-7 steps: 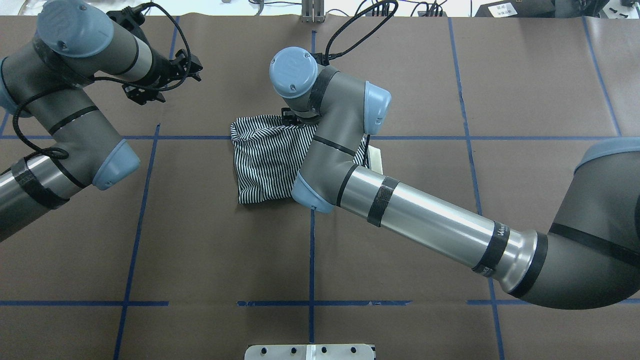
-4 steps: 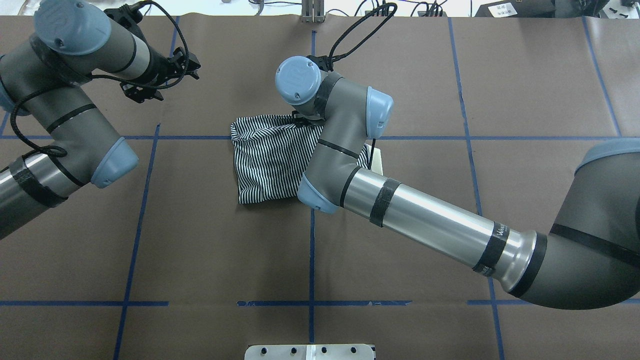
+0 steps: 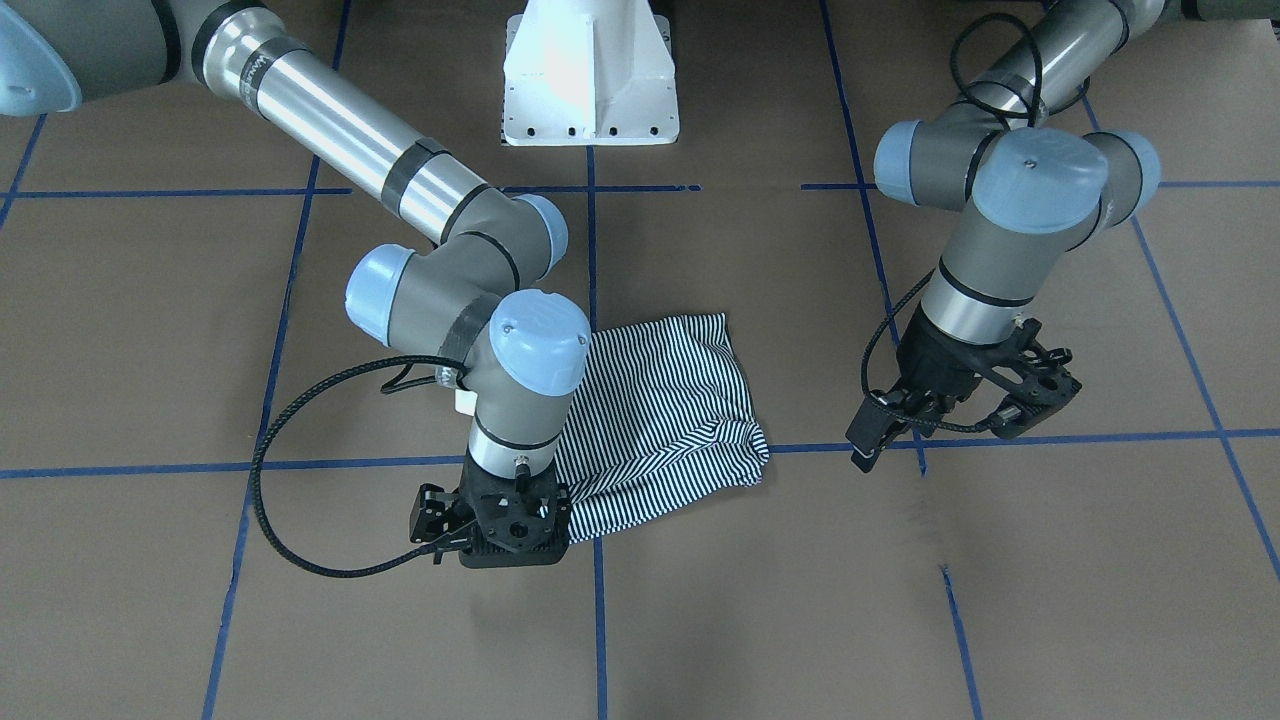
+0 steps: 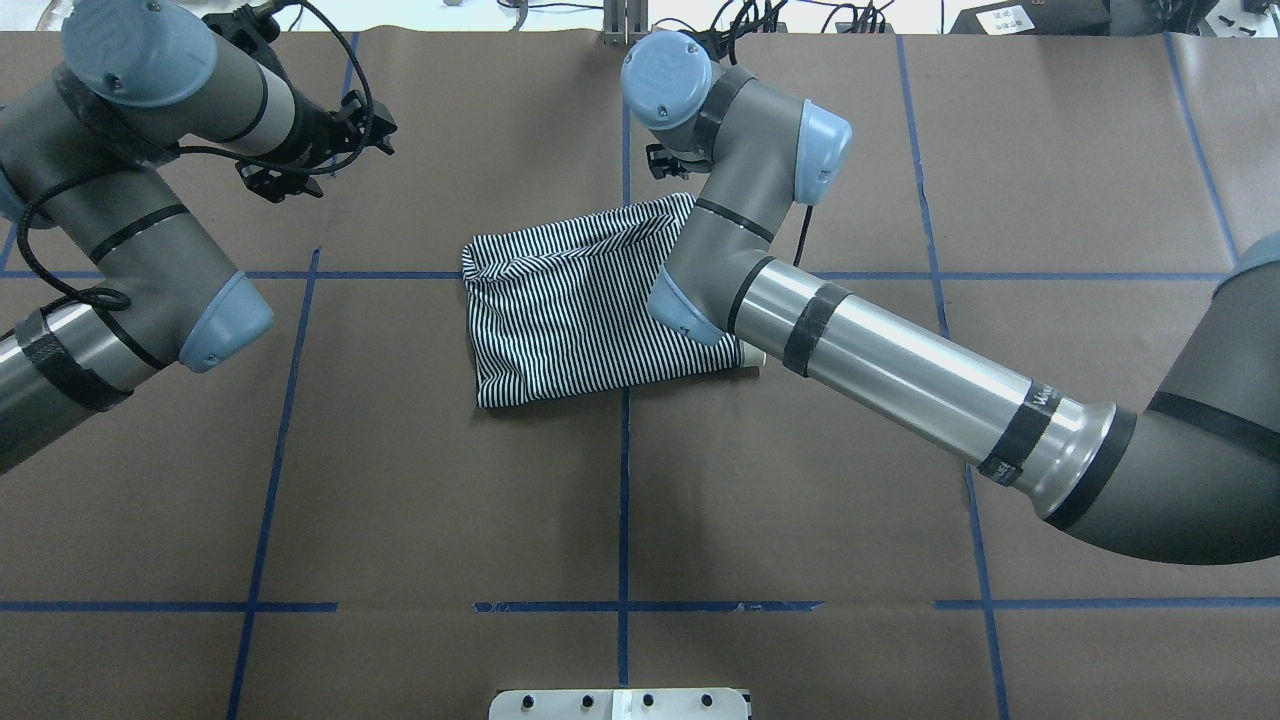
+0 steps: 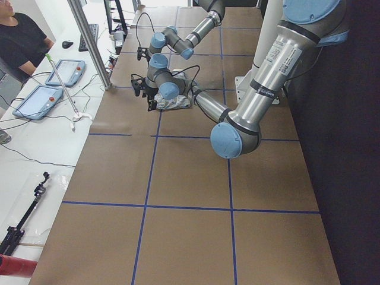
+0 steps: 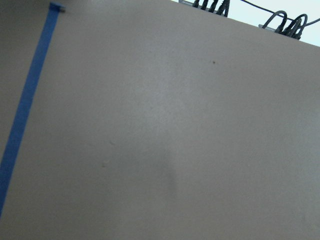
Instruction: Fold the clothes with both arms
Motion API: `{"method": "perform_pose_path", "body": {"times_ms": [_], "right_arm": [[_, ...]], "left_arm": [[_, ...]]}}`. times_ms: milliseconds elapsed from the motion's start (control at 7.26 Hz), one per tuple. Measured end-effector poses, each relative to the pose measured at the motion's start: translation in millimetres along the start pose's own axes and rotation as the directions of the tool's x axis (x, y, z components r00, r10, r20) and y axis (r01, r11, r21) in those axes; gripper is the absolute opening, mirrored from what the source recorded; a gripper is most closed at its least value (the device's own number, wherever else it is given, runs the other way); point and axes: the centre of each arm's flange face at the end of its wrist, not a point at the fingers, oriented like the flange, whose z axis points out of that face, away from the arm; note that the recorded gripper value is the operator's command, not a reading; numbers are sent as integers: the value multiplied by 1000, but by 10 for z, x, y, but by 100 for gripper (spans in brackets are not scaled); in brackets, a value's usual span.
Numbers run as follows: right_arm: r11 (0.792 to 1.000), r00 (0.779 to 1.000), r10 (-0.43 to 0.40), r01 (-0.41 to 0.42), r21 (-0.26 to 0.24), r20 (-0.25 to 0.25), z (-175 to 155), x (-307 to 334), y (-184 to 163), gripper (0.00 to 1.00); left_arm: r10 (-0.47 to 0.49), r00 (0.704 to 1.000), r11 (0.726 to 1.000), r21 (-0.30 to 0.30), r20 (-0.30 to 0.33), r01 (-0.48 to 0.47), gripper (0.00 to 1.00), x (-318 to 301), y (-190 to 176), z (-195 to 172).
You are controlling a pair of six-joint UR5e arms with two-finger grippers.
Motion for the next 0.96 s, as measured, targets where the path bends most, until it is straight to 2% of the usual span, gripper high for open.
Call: {"method": "perform_pose_path", "body": {"times_ms": [138, 276, 551, 689, 827, 965], "right_arm": [[1000, 1000, 0, 0, -1, 9, -6, 179, -137, 100], [1000, 999, 1, 0, -26, 42, -29, 470, -267, 100], [995, 988, 31, -17, -96, 149, -165, 1513, -336, 100], [993, 986, 20, 0, -119, 165, -378, 2081, -270, 100], [989, 988, -15, 38, -143, 156, -628, 2593, -213, 100], [981, 987, -46, 74, -178, 156, -776, 3126, -120, 100]], "left_arm": [[1, 1000, 1000, 2, -1, -1, 100, -4, -22, -10], [14, 1000, 1000, 6, -3, -14, 100, -6, -54, -39], [104, 995, 995, 13, -3, -103, 100, -274, -145, -217], [182, 983, 983, 20, 3, -182, 100, -613, -318, -429], [268, 963, 963, 20, 22, -269, 100, -975, -607, -670], [364, 930, 931, 13, 60, -365, 100, -1324, -960, -911]]}}
